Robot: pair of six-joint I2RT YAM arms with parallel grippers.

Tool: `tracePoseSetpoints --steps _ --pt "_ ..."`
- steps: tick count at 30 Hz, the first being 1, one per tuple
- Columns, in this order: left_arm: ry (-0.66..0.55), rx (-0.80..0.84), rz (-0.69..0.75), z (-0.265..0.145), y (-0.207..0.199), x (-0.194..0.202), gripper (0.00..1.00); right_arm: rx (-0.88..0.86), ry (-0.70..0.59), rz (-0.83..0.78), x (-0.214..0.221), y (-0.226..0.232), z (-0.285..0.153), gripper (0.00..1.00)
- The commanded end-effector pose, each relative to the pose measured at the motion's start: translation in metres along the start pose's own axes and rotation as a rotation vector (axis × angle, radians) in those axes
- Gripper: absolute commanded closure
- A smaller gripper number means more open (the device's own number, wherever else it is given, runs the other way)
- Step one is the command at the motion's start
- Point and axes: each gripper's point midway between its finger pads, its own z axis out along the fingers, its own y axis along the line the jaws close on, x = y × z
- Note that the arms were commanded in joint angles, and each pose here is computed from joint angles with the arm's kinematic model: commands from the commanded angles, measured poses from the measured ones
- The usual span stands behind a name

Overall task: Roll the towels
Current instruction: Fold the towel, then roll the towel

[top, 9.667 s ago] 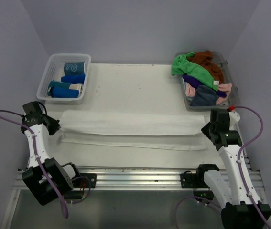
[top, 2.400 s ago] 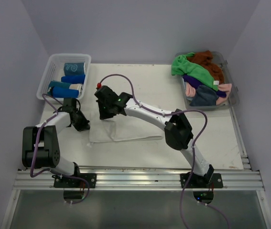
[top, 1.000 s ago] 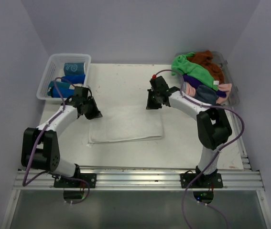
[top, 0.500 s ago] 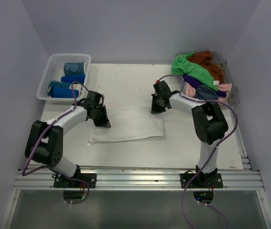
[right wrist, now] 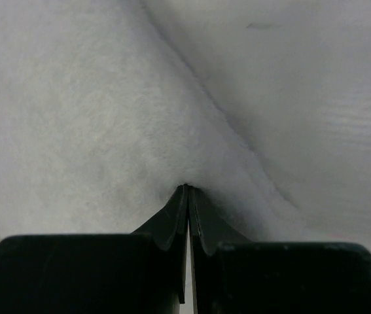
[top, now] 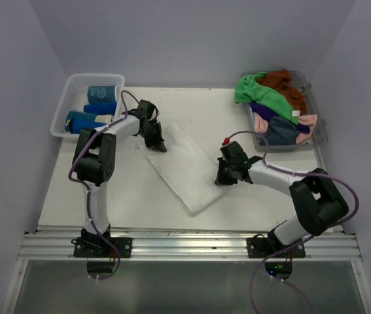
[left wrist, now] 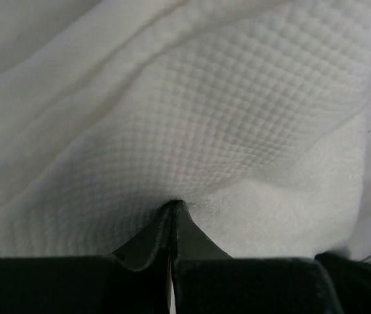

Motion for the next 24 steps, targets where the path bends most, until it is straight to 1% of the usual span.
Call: tracePoseSetpoints --steps 1,2,3,4,5,6,7,8,9,11,13,15,16,17,18,19,20,21,22,23,24 --pt "-0.008 0.013 0.083 0.027 -0.012 -0.024 1.0 -0.003 0.203 -0.103 0.079 0.012 -0.01 0.96" --pt "-0.038 0.038 0.121 0.022 -0.025 -0.037 1.0 -0.009 0.216 -0.133 0.085 0.016 -0.014 0.95" --pt "-0.062 0.054 0.16 0.018 -0.04 -0.039 1.0 -0.023 0.208 -0.164 0.083 0.023 -0.018 0.95" --pt "-0.105 0.041 0.189 0.011 -0.045 -0.046 0.99 -0.05 0.17 -0.185 0.077 0.032 -0.027 0.95" --pt "-0.173 0.046 0.225 -0.01 -0.058 -0.055 0.99 -0.062 0.139 -0.192 0.07 0.035 -0.032 0.95" --pt "-0.23 0.043 0.248 -0.02 -0.067 -0.06 0.98 -0.064 0.087 -0.199 0.059 0.038 -0.038 0.92" --pt "-0.288 0.015 0.253 -0.032 -0.067 -0.067 0.96 -0.062 0.01 -0.201 0.043 0.04 -0.047 0.9" --pt "-0.34 0.023 0.264 -0.054 -0.071 -0.066 0.95 -0.057 -0.031 -0.209 0.034 0.041 -0.052 0.88" --pt "-0.377 0.015 0.264 -0.064 -0.072 -0.07 0.94 -0.067 -0.072 -0.214 0.023 0.047 -0.057 0.87" --pt "-0.412 -0.012 0.258 -0.083 -0.068 -0.068 0.93 -0.071 -0.104 -0.237 0.008 0.057 -0.062 0.85" --pt "-0.373 -0.021 0.242 -0.088 -0.062 -0.056 0.94 -0.079 -0.088 -0.249 0.006 0.064 -0.059 0.86" --pt "-0.327 0.001 0.238 -0.091 -0.063 -0.034 0.94 -0.111 -0.046 -0.25 0.01 0.074 -0.051 0.89" --pt "-0.314 0.039 0.244 -0.099 -0.07 -0.022 0.95 -0.116 -0.038 -0.246 0.011 0.075 -0.049 0.89" --pt "-0.268 0.046 0.24 -0.092 -0.069 0.0 0.95 -0.147 -0.018 -0.246 0.016 0.079 -0.047 0.89" --pt "-0.25 0.071 0.245 -0.092 -0.073 0.012 0.96 -0.159 -0.01 -0.246 0.019 0.08 -0.047 0.89" --pt "-0.23 0.129 0.253 -0.1 -0.083 0.029 0.97 -0.172 -0.007 -0.247 0.02 0.082 -0.047 0.89" --pt "-0.161 0.141 0.247 -0.089 -0.08 0.059 0.97 -0.19 0.0 -0.254 0.022 0.084 -0.046 0.89" --pt "-0.146 0.178 0.249 -0.087 -0.084 0.071 0.98 -0.205 0.015 -0.257 0.026 0.085 -0.047 0.89" --pt "-0.126 0.229 0.254 -0.094 -0.091 0.087 0.98 -0.203 0.02 -0.257 0.027 0.085 -0.046 0.89" --pt "-0.061 0.227 0.239 -0.082 -0.082 0.115 0.98 -0.195 0.029 -0.256 0.03 0.082 -0.045 0.89" --pt "-0.004 0.284 0.249 -0.076 -0.083 0.147 0.98 -0.174 0.046 -0.252 0.032 0.078 -0.039 0.89"
